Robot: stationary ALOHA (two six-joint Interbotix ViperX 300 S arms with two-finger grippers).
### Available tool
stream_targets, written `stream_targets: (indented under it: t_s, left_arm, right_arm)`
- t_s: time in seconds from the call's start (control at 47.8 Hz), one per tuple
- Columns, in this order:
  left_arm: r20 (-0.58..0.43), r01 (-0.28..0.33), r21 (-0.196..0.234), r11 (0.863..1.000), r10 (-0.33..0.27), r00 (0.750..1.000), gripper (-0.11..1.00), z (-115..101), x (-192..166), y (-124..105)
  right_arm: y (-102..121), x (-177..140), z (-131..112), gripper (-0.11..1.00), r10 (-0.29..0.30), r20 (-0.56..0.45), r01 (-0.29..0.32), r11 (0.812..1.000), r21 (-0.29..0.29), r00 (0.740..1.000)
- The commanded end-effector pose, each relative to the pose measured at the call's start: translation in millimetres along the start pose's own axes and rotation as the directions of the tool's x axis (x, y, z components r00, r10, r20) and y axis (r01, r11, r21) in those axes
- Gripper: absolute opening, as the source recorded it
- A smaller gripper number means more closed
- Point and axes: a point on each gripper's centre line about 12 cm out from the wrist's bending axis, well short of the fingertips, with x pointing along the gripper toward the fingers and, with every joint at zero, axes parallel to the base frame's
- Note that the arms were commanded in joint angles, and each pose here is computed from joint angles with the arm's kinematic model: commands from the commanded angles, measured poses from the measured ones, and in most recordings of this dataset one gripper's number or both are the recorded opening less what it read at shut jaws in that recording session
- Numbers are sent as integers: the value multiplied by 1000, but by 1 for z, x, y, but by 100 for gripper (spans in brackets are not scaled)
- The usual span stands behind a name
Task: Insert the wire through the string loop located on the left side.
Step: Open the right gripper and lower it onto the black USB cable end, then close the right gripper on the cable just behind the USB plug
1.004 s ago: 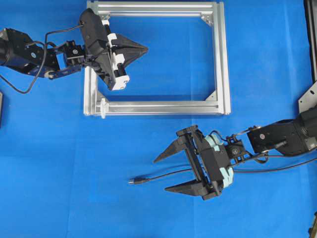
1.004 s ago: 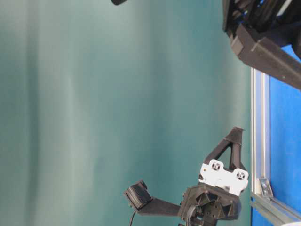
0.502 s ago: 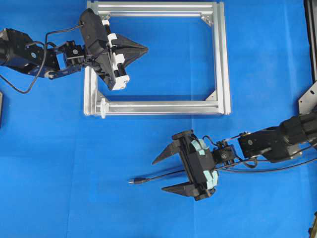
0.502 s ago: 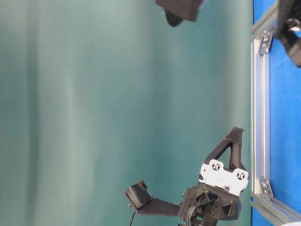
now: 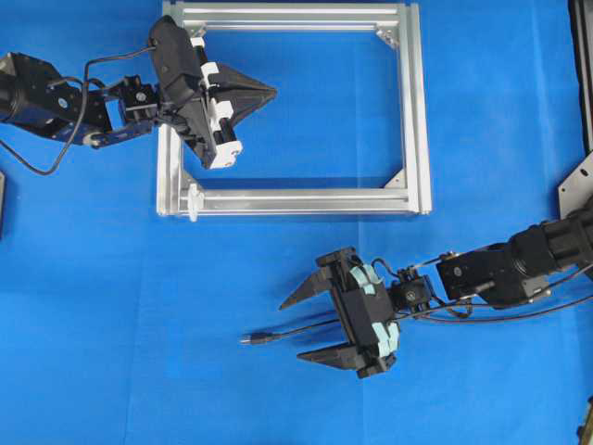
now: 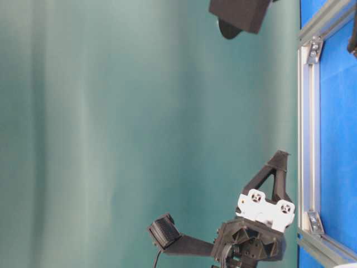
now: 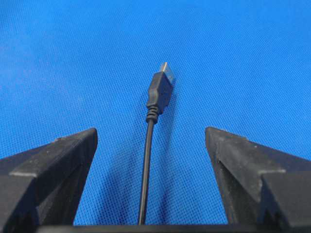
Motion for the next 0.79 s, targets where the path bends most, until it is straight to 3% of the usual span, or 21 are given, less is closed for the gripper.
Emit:
stream_targets:
  t_s: [0.0,0.105,0.293,0.377,0.774]
  left_arm:
    - [46,3,0,1000,-3,999,0,16,-2,-1]
    - [46,3,0,1000,-3,999,0,16,-2,-1]
    - [46,4,1,1000,-4,999,0,16,-2,-1]
    - [46,4,1,1000,-4,999,0,16,-2,-1]
    - [44,7,1,1000,-7,999,0,15,-2,-2]
  right_arm:
    - [3,3,11,83,7,35,-7,1000,4,999]
    - [3,7,9,72,5,21,-5,1000,4,1000]
    - [3,9,9,17,6,30,-6,1000,1,1000]
    - [3,8,10,2,7,35,-7,1000,1,999]
    - [4,3,18,0,8,47,-8,1000,4,999]
